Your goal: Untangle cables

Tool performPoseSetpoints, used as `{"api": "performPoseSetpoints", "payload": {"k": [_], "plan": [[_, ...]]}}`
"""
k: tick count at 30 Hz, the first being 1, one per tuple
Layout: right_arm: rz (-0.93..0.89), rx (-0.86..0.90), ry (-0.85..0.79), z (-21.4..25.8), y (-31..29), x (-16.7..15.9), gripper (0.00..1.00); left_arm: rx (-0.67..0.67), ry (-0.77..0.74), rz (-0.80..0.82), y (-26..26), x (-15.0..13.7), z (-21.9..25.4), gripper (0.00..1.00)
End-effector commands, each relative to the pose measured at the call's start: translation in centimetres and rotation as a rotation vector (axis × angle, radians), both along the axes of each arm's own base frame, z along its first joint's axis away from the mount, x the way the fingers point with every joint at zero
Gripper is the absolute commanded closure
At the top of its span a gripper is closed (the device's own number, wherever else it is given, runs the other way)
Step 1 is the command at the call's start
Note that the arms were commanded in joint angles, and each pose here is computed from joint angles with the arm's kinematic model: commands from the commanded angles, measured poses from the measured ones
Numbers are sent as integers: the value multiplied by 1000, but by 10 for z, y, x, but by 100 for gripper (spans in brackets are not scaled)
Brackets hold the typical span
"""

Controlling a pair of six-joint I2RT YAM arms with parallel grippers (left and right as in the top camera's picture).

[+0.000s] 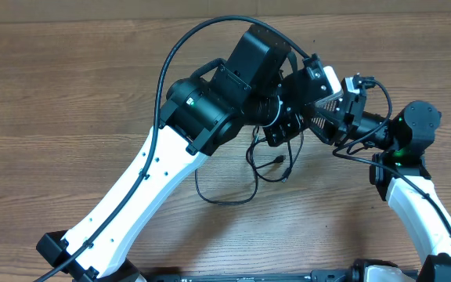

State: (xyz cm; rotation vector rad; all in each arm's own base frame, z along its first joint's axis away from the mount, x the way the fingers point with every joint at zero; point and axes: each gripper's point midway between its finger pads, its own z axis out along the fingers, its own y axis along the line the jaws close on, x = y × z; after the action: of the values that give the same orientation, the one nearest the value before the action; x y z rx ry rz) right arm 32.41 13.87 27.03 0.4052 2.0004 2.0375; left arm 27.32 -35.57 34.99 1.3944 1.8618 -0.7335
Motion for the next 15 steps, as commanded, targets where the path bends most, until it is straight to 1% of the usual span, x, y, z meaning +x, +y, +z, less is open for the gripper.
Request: {"api": "performPoseSetpoints", "payload": {"k": [1, 2, 3, 4, 7, 10, 13, 14, 15], "plan": [[-24, -2, -23, 5, 0, 4, 57, -57, 34, -70, -8, -16, 11, 96], [-25, -4, -26, 5, 0, 4, 64, -54, 36, -69, -7, -16, 11, 96], [-26, -5, -29, 5, 0, 5, 74, -52, 39, -69, -7, -17, 10, 96], [-26, -7, -34, 5, 0, 5, 81, -51, 41, -69, -7, -17, 10, 96], [-29, -9, -39, 5, 0, 5, 95, -52, 43, -68, -7, -17, 10, 96], [-29, -9, -39, 5, 0, 5, 96, -50, 42, -66, -7, -16, 9, 96], [-7, -9, -38, 4, 2, 2, 96, -8, 23, -14, 0, -7, 3, 96], [1, -9, -37, 4, 2, 0, 96, 14, 19, 18, 3, -3, 0, 96], [25, -1, -13, 4, 3, -4, 96, 63, 25, 138, 15, 12, -7, 95]]}}
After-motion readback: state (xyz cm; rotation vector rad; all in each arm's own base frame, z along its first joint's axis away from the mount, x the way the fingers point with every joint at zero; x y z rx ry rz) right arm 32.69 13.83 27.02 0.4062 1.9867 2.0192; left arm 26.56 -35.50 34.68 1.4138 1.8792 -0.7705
